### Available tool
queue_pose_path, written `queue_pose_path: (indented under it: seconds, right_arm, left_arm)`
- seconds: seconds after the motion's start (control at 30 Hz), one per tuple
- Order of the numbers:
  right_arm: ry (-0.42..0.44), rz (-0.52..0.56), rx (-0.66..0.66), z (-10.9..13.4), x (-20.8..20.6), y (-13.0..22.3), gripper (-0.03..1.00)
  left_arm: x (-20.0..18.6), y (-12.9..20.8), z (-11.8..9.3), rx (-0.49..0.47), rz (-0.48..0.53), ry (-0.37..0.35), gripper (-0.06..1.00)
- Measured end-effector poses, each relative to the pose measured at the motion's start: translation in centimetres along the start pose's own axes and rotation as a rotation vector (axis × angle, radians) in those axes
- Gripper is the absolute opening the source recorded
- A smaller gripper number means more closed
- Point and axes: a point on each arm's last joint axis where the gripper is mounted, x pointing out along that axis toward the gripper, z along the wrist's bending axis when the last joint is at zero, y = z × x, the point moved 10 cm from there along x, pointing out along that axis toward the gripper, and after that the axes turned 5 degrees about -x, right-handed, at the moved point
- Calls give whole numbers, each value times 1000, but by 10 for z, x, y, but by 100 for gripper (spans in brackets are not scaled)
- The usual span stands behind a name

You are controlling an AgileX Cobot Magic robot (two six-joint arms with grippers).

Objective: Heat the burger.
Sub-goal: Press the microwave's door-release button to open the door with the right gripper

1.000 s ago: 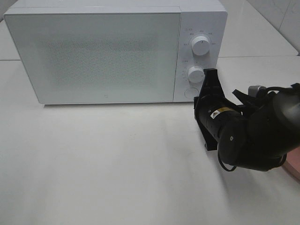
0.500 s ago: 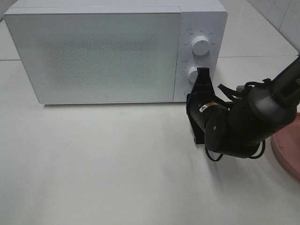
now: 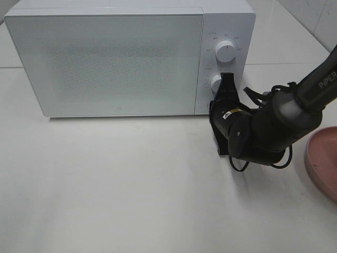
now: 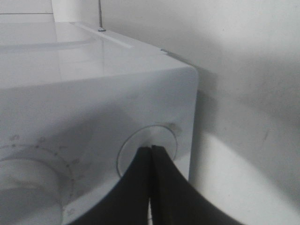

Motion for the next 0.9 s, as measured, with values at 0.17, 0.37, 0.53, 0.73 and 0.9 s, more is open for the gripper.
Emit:
queue_pose_path:
  seconds: [0.17, 0.37, 0.53, 0.73, 0.9]
  right_arm:
    - [7, -9, 4, -2, 3, -2, 0]
    - [5, -27, 4, -6, 5, -7, 0]
    - [-9, -29, 14, 0, 7, -6, 0]
    - [-9, -35, 19, -1, 10, -5, 0]
    - [-18, -46, 27, 0, 13, -4, 0]
  left_arm:
    - [0, 0, 0, 0, 0, 0, 99]
    - [0, 0, 0, 0, 0, 0, 99]
    - [0, 0, 0, 0, 0, 0, 99]
    - [0, 0, 0, 0, 0, 0, 99]
    - [0, 0, 0, 0, 0, 0, 99]
